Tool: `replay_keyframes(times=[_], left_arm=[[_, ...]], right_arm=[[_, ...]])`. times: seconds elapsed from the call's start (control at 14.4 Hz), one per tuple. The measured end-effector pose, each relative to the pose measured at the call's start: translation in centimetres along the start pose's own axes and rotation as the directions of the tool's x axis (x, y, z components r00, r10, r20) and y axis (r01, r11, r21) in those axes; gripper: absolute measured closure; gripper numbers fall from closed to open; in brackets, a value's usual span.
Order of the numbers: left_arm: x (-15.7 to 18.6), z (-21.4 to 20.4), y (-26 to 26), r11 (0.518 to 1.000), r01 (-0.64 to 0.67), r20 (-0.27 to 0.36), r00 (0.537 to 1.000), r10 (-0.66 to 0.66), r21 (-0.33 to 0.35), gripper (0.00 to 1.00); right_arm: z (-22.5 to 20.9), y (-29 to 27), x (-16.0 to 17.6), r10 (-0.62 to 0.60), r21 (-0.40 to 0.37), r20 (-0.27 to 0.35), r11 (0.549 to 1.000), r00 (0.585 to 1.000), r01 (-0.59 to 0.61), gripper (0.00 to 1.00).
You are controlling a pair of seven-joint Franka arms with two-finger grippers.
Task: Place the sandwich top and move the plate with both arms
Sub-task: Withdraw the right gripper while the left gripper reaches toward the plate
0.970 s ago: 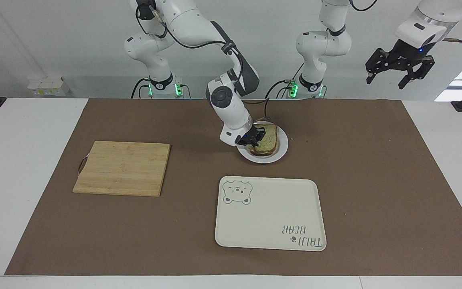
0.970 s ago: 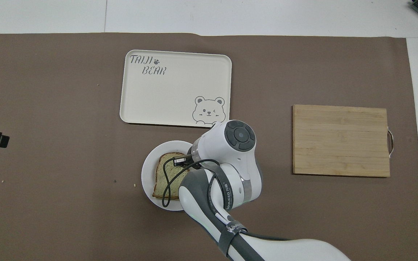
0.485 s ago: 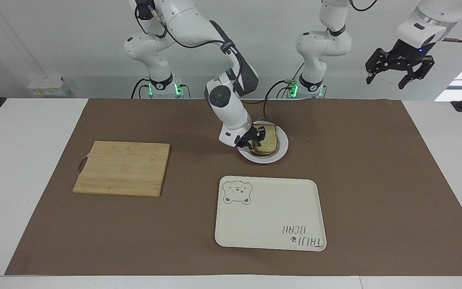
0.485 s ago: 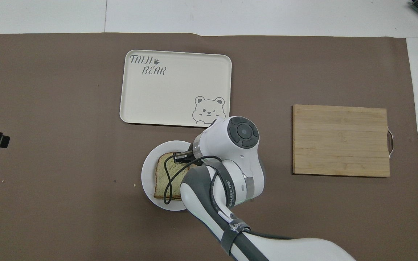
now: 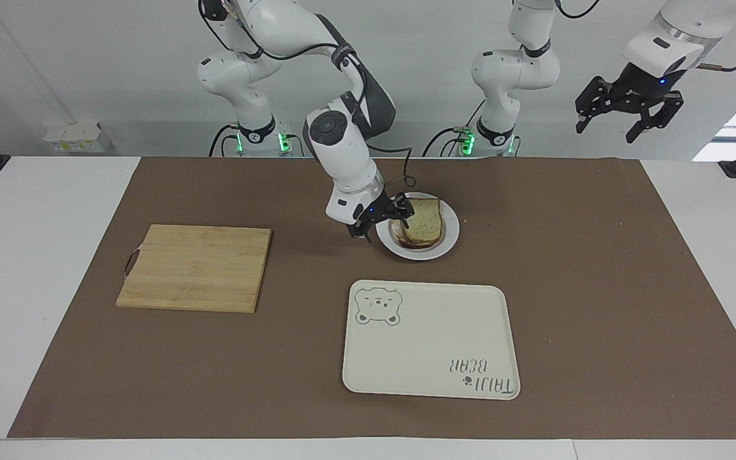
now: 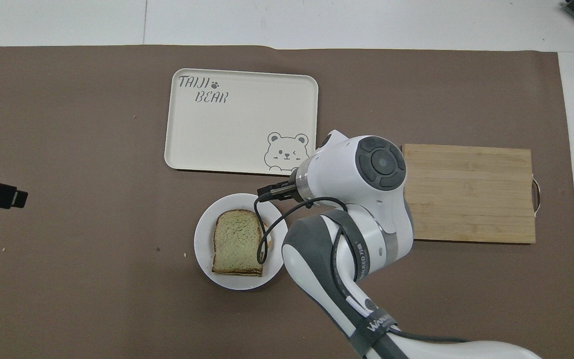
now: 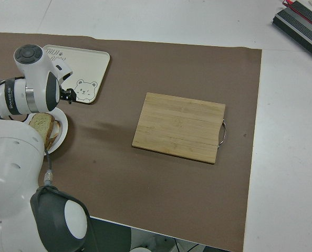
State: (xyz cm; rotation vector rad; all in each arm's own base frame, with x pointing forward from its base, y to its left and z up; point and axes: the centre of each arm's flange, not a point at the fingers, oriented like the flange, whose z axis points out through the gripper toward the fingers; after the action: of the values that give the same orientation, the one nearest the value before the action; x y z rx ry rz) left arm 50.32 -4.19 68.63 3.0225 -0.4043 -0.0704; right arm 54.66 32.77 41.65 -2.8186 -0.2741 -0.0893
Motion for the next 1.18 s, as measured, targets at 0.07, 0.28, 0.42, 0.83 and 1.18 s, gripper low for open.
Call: replay_keyframes(times=[0.07,0.28,0.42,0.83,1.18], left_arm=[[-0.3,0.3,0.1,1.0,-0.002,0.005,1.0,0.002,-0.007,0.0],[-1.5,1.2,0.9,0.999,-0.017,0.018,1.0,0.018,-0.051,0.0],[-2.5,1.9,1.3,0.997,-0.021,0.01,1.0,0.022,-0.068,0.0],[-3.6,3.0,2.0,0.996,-0.031,-0.057,0.998,0.026,-0.088,0.0],[-4.4,7.5,2.3,0.995,-0.026,-0.029,0.999,0.023,-0.097,0.0]], right_arm=[[-1.6,0.9,0.2,-0.008,-0.023,-0.012,1.0,1.0,0.008,0.0],[-5.6,3.8,0.4,-0.017,-0.09,-0.026,0.996,1.0,0.014,0.0],[-7.5,5.4,0.1,-0.004,-0.116,-0.004,0.993,1.0,0.003,0.0],[-12.6,11.1,-2.6,0.107,-0.151,0.147,0.985,0.983,-0.085,0.0],[-16.4,18.5,-3.6,0.234,-0.189,0.158,0.961,0.959,-0.203,0.0]])
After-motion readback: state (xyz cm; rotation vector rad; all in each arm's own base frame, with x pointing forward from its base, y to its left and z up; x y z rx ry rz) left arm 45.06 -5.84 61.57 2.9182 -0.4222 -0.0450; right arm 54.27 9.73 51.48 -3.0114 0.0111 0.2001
